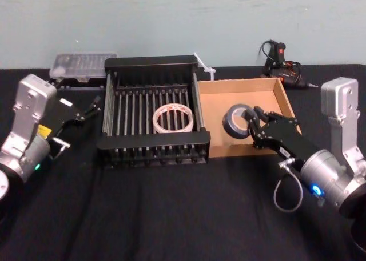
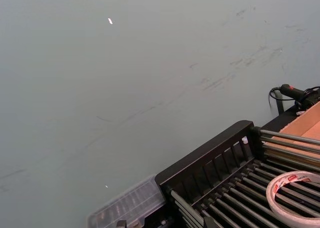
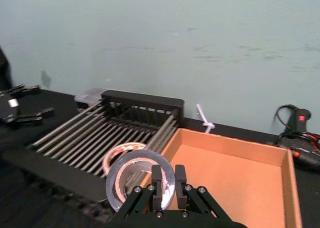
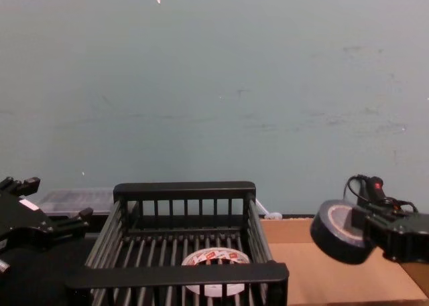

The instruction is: Pick up the white tape and place it into the black box , Pick up the silver tape and place it into the brown box.

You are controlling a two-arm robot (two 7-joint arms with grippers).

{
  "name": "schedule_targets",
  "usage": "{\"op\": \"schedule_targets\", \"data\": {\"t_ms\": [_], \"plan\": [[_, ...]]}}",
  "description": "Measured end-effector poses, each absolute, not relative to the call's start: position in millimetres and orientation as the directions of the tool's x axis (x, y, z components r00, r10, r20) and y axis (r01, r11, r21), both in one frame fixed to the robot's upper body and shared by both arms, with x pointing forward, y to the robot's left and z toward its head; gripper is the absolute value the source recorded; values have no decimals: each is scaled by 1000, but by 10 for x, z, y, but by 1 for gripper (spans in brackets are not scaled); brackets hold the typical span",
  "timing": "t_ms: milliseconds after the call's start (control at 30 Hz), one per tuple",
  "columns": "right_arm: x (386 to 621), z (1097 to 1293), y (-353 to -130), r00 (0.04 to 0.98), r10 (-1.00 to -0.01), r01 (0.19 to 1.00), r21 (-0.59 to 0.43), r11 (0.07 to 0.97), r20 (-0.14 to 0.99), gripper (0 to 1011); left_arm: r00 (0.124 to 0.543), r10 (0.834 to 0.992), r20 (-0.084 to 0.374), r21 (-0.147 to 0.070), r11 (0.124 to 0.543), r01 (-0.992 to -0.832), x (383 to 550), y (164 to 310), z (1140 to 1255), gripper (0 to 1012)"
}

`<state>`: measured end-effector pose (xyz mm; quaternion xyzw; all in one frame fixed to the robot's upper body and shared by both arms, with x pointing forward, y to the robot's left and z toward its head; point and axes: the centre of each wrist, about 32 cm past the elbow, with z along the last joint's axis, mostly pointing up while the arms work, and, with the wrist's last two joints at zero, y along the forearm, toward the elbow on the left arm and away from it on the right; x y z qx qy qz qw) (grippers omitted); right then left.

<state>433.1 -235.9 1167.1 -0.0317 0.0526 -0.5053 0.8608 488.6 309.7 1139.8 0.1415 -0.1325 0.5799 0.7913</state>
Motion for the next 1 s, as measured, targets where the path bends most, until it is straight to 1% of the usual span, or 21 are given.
{"op": "schedule_targets", "data": {"t_ms": [200, 300, 533, 633, 700, 1000], "plan": [[4481, 11665, -2384, 456, -888, 881, -116, 459, -60, 166, 292, 880, 374, 70, 287, -955, 4886, 3097, 11398, 1001], [4600, 11655, -2391, 440, -896, 887, -128, 443, -51, 166, 292, 880, 374, 70, 287, -955, 4886, 3096, 11398, 1001], [4811, 11590, -2379, 418, -907, 893, -161, 420, -46, 166, 292, 880, 374, 70, 287, -955, 4886, 3097, 11398, 1001], [4878, 11577, -2371, 417, -908, 893, -168, 418, -43, 166, 292, 880, 374, 70, 287, -955, 4886, 3097, 11398, 1001], [4966, 11552, -2361, 415, -909, 892, -182, 414, -39, 166, 292, 880, 374, 70, 287, -955, 4886, 3096, 11398, 1001], [5167, 11519, -2320, 407, -913, 891, -202, 406, -40, 166, 292, 880, 374, 70, 287, -955, 4886, 3097, 11398, 1001]]}}
